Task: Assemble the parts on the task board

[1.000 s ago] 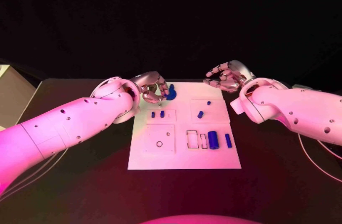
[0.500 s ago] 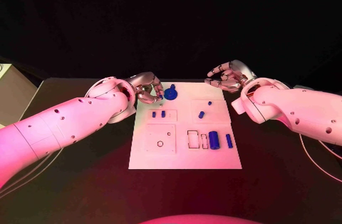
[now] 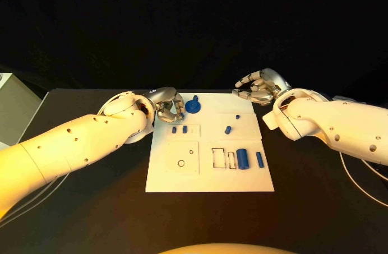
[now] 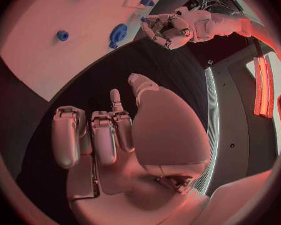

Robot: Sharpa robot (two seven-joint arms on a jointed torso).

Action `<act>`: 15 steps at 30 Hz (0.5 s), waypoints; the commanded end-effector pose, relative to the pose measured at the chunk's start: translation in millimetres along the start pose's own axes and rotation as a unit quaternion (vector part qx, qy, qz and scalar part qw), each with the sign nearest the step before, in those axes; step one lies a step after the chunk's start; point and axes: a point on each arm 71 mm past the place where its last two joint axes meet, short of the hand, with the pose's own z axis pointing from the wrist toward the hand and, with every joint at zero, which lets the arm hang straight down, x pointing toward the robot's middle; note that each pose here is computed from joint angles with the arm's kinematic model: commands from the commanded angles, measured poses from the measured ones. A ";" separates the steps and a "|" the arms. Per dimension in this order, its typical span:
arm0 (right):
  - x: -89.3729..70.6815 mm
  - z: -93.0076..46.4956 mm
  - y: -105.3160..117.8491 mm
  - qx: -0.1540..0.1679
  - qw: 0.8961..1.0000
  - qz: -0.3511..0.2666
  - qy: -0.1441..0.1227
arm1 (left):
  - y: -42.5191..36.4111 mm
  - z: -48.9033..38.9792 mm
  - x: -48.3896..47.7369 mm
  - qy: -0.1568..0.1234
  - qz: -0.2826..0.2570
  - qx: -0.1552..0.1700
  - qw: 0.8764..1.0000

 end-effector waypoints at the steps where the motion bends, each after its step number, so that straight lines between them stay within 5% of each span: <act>1: 0.3 -0.1 1.0 -0.005 1.000 -0.001 0.003 | -1.9 0.5 0.2 -0.004 0.015 0.007 1.000; 15: 0.3 -0.2 1.1 -0.005 1.000 -0.001 0.003 | -3.5 0.4 2.1 0.004 0.016 0.005 1.000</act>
